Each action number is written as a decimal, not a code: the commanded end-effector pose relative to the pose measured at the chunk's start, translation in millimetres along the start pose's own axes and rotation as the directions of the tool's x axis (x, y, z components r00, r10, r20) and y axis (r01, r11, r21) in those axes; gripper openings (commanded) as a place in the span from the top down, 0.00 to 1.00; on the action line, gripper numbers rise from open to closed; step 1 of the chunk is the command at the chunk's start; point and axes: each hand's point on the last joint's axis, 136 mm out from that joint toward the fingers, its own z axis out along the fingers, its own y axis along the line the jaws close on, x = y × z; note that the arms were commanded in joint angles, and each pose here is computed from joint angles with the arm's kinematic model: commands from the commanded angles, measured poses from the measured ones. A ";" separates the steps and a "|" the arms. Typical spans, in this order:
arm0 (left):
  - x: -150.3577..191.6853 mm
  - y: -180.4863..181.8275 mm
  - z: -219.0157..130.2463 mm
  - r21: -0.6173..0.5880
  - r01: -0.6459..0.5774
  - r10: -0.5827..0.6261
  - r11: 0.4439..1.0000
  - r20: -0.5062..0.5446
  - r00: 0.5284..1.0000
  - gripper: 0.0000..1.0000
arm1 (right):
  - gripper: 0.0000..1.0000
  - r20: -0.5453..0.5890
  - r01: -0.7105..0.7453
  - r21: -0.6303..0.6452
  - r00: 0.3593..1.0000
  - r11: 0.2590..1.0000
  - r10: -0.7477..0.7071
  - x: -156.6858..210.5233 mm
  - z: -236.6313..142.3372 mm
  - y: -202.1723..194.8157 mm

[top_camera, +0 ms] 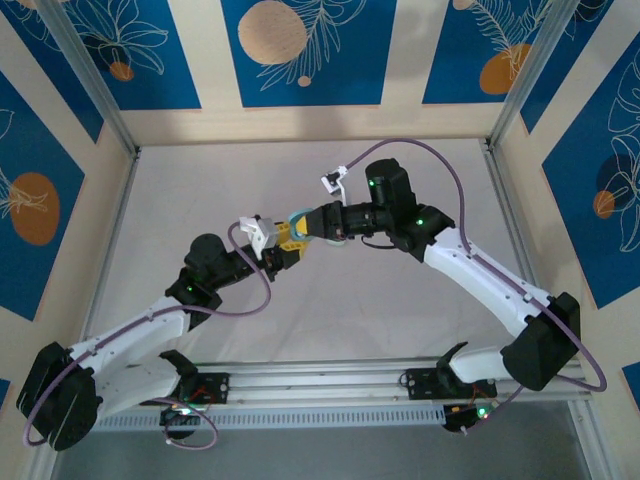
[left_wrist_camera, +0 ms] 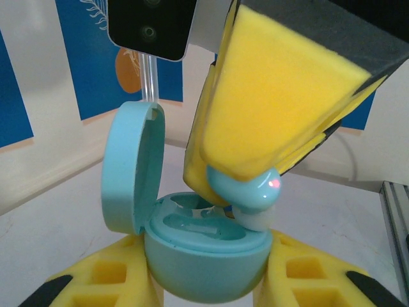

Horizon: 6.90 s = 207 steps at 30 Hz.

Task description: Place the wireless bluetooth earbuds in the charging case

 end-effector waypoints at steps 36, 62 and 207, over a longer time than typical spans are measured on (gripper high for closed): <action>-36.5 -10.7 -8.2 0.035 -0.003 -0.002 0.999 0.149 0.989 0.71 | 0.76 -0.024 0.112 0.269 0.994 0.956 -0.110 2.6 13.1 -19.9; -36.4 -7.3 -8.8 0.013 -0.004 0.002 1.000 0.143 0.990 0.70 | 0.72 -0.050 0.120 0.230 0.992 0.966 -0.112 3.2 9.5 -0.2; -113.4 -21.7 -81.3 -0.125 -0.089 0.114 0.988 0.206 0.972 0.69 | 0.56 -0.738 0.596 0.355 0.652 0.720 -0.175 48.2 170.5 -267.0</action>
